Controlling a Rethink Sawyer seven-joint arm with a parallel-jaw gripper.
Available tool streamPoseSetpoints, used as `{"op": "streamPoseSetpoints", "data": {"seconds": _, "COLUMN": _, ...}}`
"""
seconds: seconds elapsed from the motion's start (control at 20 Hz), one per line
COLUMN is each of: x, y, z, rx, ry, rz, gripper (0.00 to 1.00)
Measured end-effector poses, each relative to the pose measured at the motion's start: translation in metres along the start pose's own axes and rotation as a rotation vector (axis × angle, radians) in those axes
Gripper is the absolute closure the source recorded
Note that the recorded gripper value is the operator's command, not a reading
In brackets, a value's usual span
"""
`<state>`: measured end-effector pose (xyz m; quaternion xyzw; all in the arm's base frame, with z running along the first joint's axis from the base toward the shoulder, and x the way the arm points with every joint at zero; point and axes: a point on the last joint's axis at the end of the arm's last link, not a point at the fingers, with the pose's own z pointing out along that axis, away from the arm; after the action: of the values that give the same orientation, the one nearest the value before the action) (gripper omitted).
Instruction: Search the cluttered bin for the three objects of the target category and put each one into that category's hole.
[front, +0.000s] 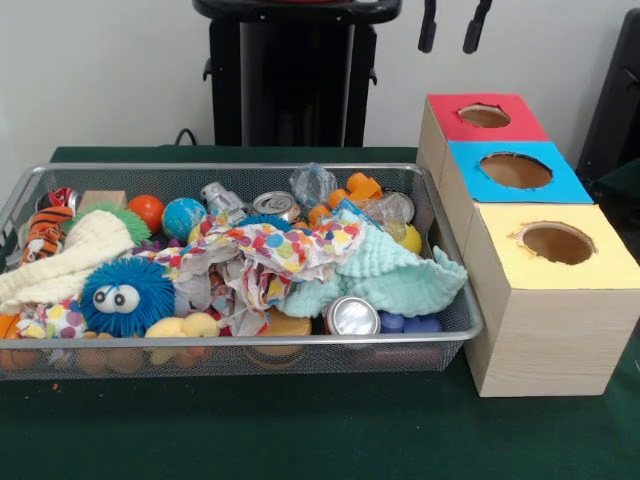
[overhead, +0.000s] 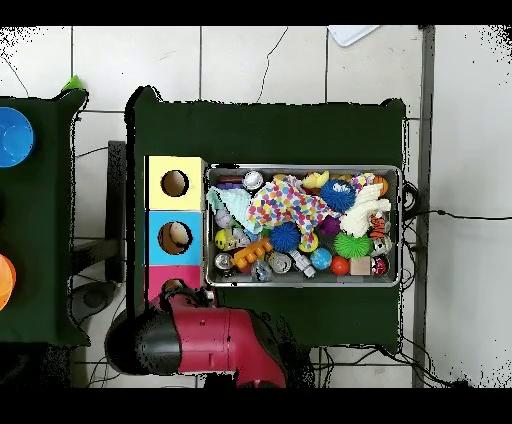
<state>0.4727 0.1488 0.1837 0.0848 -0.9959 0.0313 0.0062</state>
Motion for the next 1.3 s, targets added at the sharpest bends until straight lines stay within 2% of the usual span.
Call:
{"op": "streamPoseSetpoints", "data": {"seconds": 0.3, "x": -0.018, "y": -0.011, "z": 0.007, "rx": 0.012, "ry": -0.009, "rz": 0.012, "gripper": 0.00}}
{"op": "streamPoseSetpoints", "data": {"seconds": 0.5, "x": -0.030, "y": -0.022, "z": 0.012, "rx": 0.020, "ry": -0.036, "rz": 0.028, "gripper": 0.00}}
{"op": "streamPoseSetpoints", "data": {"seconds": 0.9, "x": -0.056, "y": -0.048, "z": 0.027, "rx": 0.053, "ry": -0.136, "rz": 0.061, "gripper": 0.00}}
{"op": "streamPoseSetpoints", "data": {"seconds": 1.05, "x": -0.061, "y": -0.064, "z": 0.032, "rx": 0.067, "ry": -0.158, "rz": 0.073, "gripper": 0.00}}
{"op": "streamPoseSetpoints", "data": {"seconds": 1.3, "x": -0.059, "y": -0.092, "z": 0.045, "rx": 0.092, "ry": -0.164, "rz": 0.081, "gripper": 0.00}}
